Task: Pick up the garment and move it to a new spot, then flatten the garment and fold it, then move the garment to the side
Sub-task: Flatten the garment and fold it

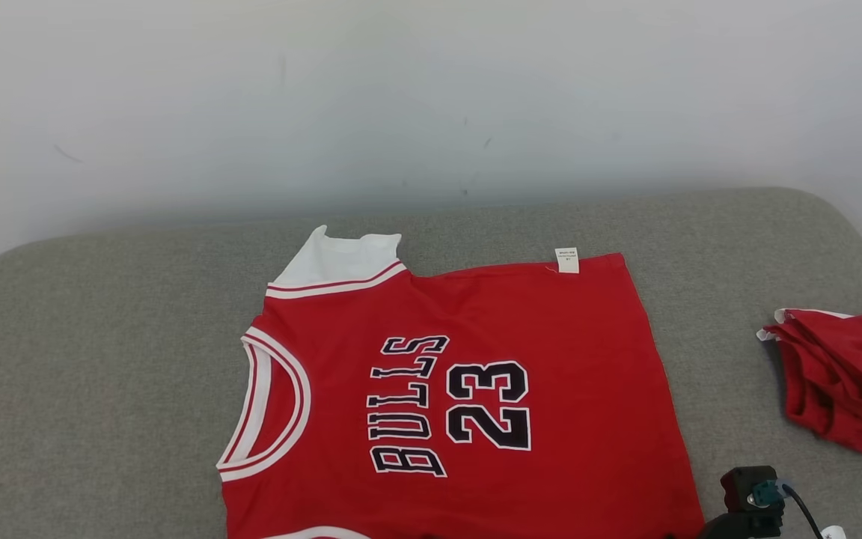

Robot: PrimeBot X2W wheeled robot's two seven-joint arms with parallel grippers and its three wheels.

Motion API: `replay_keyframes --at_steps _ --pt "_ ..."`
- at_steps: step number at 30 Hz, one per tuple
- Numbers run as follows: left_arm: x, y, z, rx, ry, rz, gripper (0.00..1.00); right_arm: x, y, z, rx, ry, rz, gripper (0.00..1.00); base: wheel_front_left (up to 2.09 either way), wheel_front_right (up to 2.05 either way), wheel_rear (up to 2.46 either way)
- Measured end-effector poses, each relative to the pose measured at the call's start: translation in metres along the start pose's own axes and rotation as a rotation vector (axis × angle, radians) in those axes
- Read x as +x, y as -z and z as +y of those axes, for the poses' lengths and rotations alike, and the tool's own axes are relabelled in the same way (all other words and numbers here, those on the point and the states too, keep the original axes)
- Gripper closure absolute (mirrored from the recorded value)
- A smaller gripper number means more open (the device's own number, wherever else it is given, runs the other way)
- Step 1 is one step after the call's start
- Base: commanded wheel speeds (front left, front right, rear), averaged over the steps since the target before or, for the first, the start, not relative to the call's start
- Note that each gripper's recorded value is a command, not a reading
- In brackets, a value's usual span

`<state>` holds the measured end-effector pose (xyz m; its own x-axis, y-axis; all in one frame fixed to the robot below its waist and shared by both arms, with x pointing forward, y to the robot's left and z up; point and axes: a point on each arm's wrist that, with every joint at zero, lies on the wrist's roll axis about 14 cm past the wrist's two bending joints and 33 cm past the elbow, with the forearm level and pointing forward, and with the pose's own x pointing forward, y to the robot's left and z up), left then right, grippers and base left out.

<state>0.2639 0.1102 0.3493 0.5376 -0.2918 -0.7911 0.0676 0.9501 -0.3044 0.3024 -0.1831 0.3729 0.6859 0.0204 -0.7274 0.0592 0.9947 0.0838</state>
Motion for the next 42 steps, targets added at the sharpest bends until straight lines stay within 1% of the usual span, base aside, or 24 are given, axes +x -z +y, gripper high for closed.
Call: replay_keyframes --at_steps 6,10,12,14,16,17,19,21,23,24,31,39,42 --pt "-0.001 0.001 0.001 -0.002 0.001 0.000 1.00 0.001 0.005 0.002 -0.002 -0.004 0.028 0.00 0.00 0.00 0.00" --pt "-0.001 0.002 0.001 -0.004 0.000 0.001 1.00 0.002 0.002 0.003 -0.007 -0.007 0.025 0.00 0.00 0.00 0.00" --pt "-0.001 0.002 0.001 -0.005 0.000 0.000 1.00 0.003 -0.003 0.004 -0.007 -0.007 0.015 0.07 0.00 0.00 0.00" --pt "-0.001 0.002 0.001 -0.006 0.000 0.000 1.00 0.003 -0.004 0.005 -0.009 -0.009 0.016 0.09 0.00 0.00 0.00" --pt "-0.002 0.003 0.001 -0.004 0.005 0.000 1.00 0.004 -0.003 0.005 -0.011 -0.009 0.021 0.26 0.00 0.00 0.00" --pt "-0.002 0.003 0.001 -0.005 0.004 0.000 1.00 0.004 -0.002 0.005 -0.012 -0.009 0.025 0.53 0.00 0.00 0.00" --pt "-0.002 0.003 0.001 -0.006 0.004 0.000 1.00 0.005 0.001 0.006 -0.013 -0.009 0.038 0.68 0.00 0.00 0.00" --pt "-0.002 0.004 0.002 -0.008 0.003 0.000 1.00 0.005 0.002 0.006 -0.011 -0.007 0.043 0.77 0.00 0.00 0.00" --pt "-0.002 0.004 0.002 -0.011 0.006 0.003 1.00 0.005 0.003 0.006 -0.008 -0.009 0.047 0.98 0.00 0.00 0.00" --pt "-0.002 0.004 0.001 -0.012 0.011 0.003 1.00 0.005 0.004 0.007 -0.004 -0.012 0.054 1.00 0.00 0.00 0.00" --pt "-0.005 -0.003 -0.004 -0.023 0.038 -0.022 1.00 0.004 -0.001 0.007 0.013 -0.014 0.038 1.00 0.00 0.00 0.00" --pt "-0.016 -0.048 -0.012 -0.059 0.082 -0.180 1.00 -0.001 -0.018 0.009 0.074 -0.037 -0.022 1.00 0.00 0.00 0.00" --pt "-0.021 -0.059 -0.014 -0.056 0.097 -0.221 1.00 -0.003 -0.024 0.010 0.088 -0.045 -0.044 1.00 0.00 0.00 0.00"
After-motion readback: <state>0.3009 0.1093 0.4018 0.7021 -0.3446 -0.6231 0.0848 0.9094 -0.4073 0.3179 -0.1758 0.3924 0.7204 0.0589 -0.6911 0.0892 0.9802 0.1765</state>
